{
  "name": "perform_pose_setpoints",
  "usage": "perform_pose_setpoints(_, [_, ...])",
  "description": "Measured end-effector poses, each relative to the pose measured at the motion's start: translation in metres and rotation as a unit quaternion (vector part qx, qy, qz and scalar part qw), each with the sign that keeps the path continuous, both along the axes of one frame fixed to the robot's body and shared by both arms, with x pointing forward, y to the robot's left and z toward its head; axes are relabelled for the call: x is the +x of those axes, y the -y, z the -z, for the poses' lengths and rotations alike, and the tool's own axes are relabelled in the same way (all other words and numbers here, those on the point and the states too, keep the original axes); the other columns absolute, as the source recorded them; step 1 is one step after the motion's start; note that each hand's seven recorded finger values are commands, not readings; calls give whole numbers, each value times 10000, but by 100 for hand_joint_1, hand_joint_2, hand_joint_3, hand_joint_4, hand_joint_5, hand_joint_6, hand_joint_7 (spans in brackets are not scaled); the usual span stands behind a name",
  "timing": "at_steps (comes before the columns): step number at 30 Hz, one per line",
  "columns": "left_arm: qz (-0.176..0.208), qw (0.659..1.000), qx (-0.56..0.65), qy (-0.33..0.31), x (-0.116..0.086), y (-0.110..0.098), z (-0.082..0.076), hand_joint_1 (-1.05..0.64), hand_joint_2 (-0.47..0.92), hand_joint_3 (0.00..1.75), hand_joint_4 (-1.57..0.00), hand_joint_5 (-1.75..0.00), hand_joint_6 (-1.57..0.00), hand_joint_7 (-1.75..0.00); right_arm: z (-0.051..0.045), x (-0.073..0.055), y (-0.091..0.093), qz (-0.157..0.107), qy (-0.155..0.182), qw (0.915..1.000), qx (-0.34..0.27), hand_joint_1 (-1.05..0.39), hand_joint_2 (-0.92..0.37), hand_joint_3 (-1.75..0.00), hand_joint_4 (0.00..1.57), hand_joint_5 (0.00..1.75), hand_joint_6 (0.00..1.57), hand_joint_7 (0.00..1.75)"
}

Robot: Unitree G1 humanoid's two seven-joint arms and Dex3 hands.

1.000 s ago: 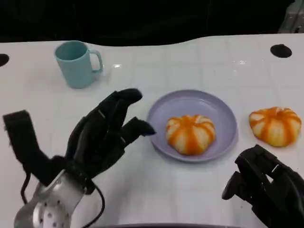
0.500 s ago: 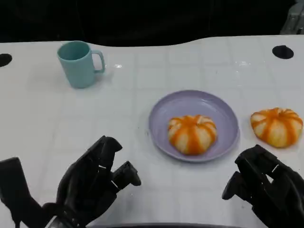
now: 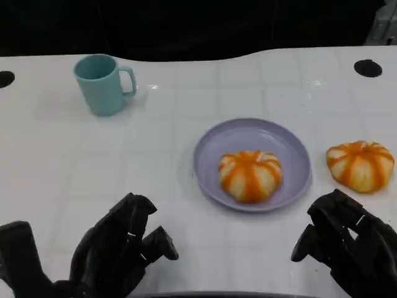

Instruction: Grasp the bread from the table and place it into the plate.

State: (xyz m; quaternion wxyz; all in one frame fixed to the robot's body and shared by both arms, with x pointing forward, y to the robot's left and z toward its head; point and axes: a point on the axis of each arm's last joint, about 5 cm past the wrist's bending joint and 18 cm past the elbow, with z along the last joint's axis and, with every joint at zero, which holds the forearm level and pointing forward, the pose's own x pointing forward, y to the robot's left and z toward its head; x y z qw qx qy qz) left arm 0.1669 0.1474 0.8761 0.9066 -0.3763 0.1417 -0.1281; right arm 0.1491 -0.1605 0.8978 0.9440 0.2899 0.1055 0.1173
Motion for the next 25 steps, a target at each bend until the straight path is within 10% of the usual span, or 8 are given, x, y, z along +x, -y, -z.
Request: perform_pose_setpoints(25, [-24, 9999, 112, -38, -7, -2, 1, -57, 92, 36, -85, -175, -58, -175, 7, 7, 6, -5, 49, 10000, -2, -52, -92, -21, 64, 175, 56, 154])
